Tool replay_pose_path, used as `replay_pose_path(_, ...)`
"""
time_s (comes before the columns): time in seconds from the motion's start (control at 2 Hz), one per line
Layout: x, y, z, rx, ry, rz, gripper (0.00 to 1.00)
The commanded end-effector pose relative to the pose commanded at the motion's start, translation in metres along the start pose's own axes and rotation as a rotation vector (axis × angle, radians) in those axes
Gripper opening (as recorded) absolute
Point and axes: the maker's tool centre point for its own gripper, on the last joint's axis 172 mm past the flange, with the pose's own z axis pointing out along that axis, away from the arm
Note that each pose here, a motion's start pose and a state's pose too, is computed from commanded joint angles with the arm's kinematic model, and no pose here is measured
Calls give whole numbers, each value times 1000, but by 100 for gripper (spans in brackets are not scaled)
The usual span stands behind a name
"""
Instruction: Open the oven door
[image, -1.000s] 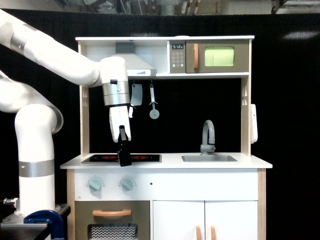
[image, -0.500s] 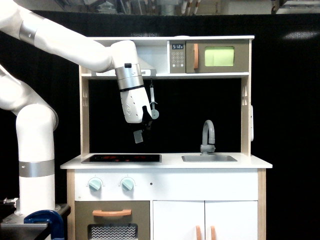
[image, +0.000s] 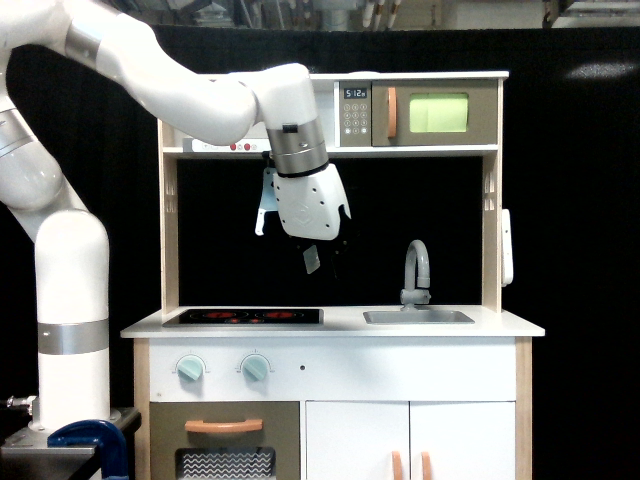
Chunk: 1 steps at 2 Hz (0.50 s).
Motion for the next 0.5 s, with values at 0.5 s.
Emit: replay_pose_path(0.5,57,14,-2,226,212,-270,100)
